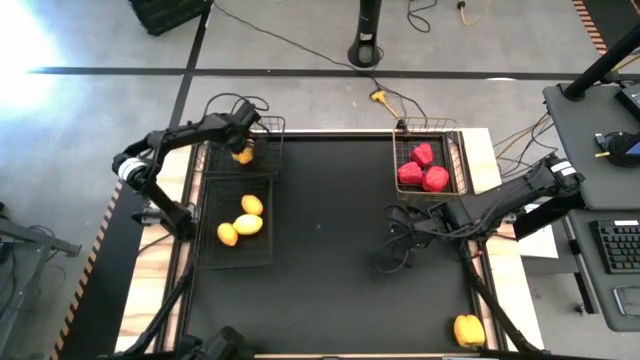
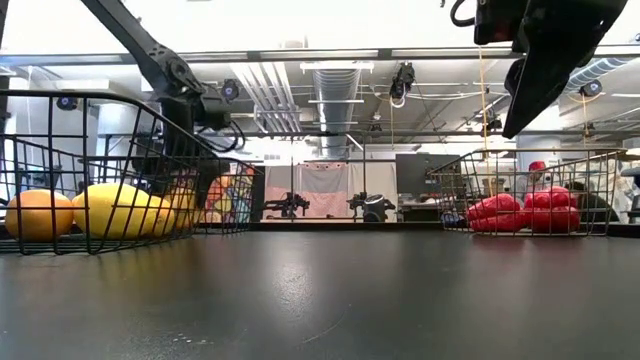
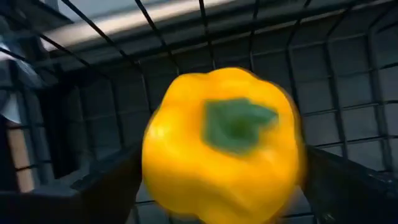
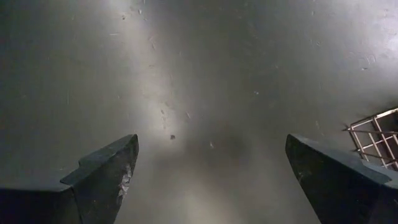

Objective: Sort produce into baskets
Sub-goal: Put the top yellow bell pepper into the top black wire basket, then put the yellow bell pepper into the top black wire basket

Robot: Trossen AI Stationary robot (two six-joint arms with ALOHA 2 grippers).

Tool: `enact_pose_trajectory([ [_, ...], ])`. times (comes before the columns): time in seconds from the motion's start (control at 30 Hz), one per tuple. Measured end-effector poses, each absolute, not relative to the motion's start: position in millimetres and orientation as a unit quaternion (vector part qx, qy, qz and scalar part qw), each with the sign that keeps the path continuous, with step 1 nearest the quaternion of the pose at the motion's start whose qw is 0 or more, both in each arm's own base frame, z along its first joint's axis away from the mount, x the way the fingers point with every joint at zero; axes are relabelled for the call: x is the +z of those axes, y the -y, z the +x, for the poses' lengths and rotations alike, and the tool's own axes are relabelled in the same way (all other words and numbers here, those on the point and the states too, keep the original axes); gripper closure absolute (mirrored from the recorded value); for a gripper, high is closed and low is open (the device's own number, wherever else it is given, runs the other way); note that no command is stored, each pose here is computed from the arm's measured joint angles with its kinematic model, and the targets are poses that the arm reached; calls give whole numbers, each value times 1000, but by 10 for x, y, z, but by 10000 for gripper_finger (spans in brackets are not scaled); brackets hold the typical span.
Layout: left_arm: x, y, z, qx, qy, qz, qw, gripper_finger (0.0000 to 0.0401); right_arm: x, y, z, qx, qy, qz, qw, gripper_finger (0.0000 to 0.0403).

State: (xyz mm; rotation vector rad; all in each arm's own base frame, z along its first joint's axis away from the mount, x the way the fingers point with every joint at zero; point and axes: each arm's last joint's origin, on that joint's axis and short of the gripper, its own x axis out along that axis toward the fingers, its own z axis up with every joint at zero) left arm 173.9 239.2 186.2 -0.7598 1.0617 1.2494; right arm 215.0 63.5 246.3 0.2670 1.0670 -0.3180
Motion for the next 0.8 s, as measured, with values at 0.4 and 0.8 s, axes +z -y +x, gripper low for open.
enact_pose_trajectory([
  [0.4,2643,-2022,1645,538,-364,-247,719,3,2638,-599,2130,-203,-502,186,820,3],
  [0.8,3397,-808,2142,293,-89,-97,947,3,2657,-1218,2324,-179,-443,360,801,3],
])
